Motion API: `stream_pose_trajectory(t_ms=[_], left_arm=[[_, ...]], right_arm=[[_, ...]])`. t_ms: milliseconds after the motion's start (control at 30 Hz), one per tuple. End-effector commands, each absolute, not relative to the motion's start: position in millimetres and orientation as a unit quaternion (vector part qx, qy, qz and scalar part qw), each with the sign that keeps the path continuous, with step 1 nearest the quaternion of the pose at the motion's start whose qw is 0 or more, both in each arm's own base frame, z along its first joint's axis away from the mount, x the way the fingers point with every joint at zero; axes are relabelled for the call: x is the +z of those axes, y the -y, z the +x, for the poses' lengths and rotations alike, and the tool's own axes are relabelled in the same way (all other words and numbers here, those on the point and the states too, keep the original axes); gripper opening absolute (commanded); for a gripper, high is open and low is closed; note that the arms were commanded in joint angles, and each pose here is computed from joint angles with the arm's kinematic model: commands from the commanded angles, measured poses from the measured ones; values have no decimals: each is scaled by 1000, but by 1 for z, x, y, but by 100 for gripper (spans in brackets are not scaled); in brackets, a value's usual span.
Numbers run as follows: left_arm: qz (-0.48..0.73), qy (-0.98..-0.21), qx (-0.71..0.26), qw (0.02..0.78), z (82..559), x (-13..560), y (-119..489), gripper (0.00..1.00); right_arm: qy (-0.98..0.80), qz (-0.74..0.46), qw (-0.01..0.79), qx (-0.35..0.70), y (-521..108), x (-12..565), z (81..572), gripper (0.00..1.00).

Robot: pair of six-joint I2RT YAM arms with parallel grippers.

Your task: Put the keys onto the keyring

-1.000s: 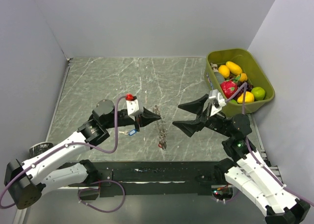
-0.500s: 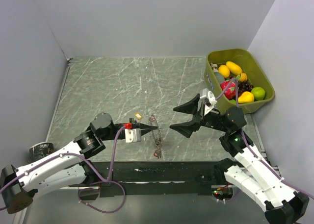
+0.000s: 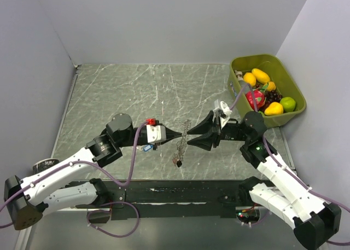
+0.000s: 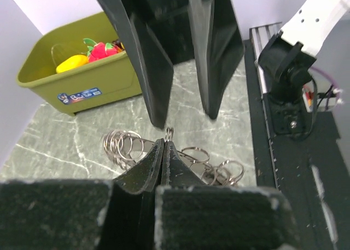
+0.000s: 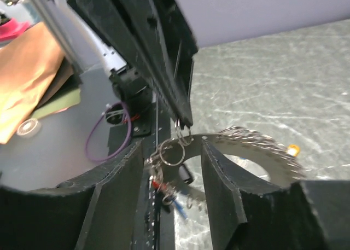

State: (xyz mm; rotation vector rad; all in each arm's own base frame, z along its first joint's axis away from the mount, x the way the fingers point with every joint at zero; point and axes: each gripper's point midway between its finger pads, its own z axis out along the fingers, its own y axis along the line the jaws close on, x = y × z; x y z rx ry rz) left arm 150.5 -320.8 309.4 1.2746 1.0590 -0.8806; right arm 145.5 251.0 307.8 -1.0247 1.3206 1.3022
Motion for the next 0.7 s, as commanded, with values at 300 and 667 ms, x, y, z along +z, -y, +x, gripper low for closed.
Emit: stream_pose_trajectory(t_ms=[300, 667], left_arm=[[532, -441, -418, 589, 144, 339, 330, 1], [531, -434, -425, 590, 143, 343, 333, 1]], right_arm=[[-512, -443, 498, 542, -255, 328, 140, 40], [-524, -446, 481, 544, -263, 323, 140, 19]])
